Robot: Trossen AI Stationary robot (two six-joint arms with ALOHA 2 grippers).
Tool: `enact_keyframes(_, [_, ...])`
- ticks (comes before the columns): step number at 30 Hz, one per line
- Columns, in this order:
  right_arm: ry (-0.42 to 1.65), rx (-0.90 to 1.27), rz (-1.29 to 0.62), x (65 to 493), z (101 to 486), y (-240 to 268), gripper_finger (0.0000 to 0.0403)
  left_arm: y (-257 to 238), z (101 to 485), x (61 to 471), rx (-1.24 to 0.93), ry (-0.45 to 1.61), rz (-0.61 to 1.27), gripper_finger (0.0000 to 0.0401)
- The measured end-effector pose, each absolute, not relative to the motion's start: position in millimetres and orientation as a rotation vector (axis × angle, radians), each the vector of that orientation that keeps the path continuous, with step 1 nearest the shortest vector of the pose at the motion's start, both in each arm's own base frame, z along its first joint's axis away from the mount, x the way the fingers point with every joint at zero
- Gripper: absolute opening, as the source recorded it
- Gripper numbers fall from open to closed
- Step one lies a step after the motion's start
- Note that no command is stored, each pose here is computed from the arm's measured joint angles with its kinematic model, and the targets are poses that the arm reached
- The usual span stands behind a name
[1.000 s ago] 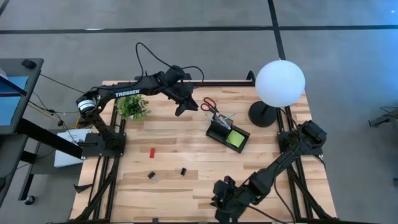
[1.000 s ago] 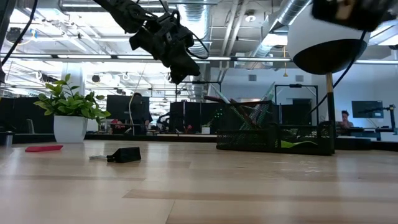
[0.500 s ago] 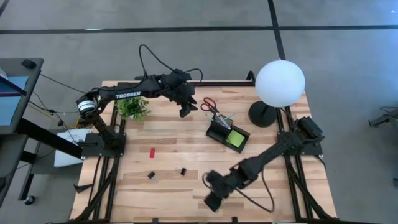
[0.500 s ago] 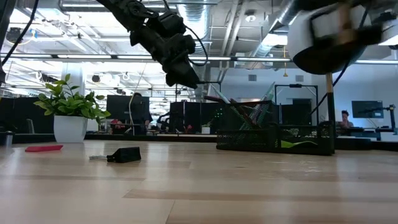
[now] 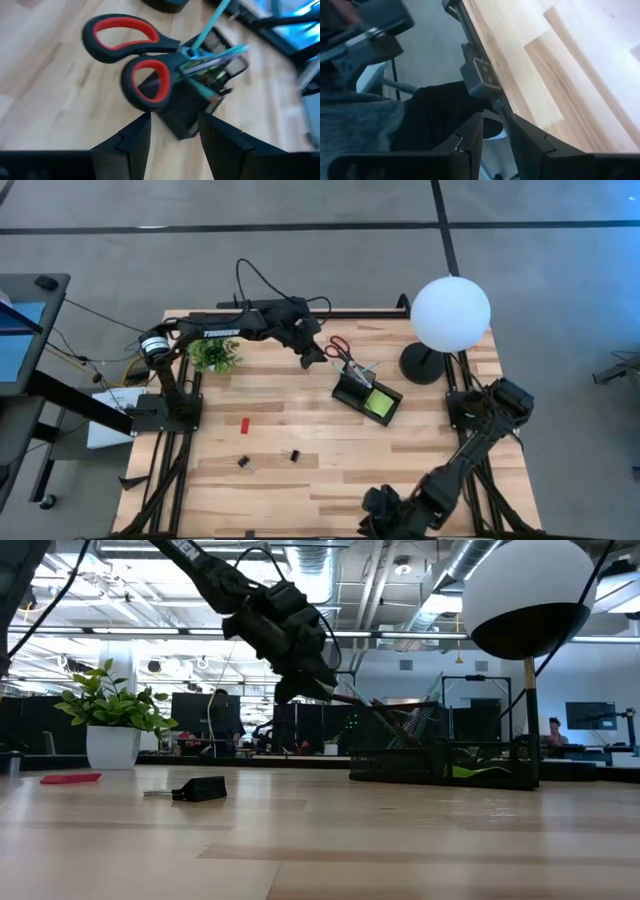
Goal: Pick and place office supplies into organizer
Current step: Put the black scissors into the desk organizer
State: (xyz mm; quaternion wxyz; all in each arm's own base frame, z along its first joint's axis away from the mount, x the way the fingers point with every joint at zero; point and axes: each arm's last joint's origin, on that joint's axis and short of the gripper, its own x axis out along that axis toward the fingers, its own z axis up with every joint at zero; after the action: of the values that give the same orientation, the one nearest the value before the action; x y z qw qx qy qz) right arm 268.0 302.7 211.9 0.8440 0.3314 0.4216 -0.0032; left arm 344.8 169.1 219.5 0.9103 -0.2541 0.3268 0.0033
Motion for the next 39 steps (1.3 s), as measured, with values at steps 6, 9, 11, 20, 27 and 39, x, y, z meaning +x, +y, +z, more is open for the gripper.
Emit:
enact_keyframes(6, [0.894,0.67,-0.002,258,211,310,0.0088,180,218,344,-0.559,0.636,0.007,0.0159])
enact_keyframes(9, [0.898,0.665,-0.004,257,211,309,0.0088,187,219,341,-0.56,0.622,0.029,0.0159])
enact_keyframes(11, [0.905,0.656,-0.012,257,210,309,0.0088,190,219,340,-0.56,0.619,0.039,0.0159])
enact_keyframes(20, [0.93,0.701,-0.074,255,207,306,0.0088,191,219,339,-0.548,0.624,0.065,0.0159])
enact_keyframes(27, [0.927,0.709,-0.088,260,207,302,0.0088,193,218,338,-0.525,0.636,0.141,0.0159])
enact_keyframes(39, [0.97,0.751,-0.096,275,207,289,0.0088,178,220,348,-0.49,0.622,0.095,0.0159])
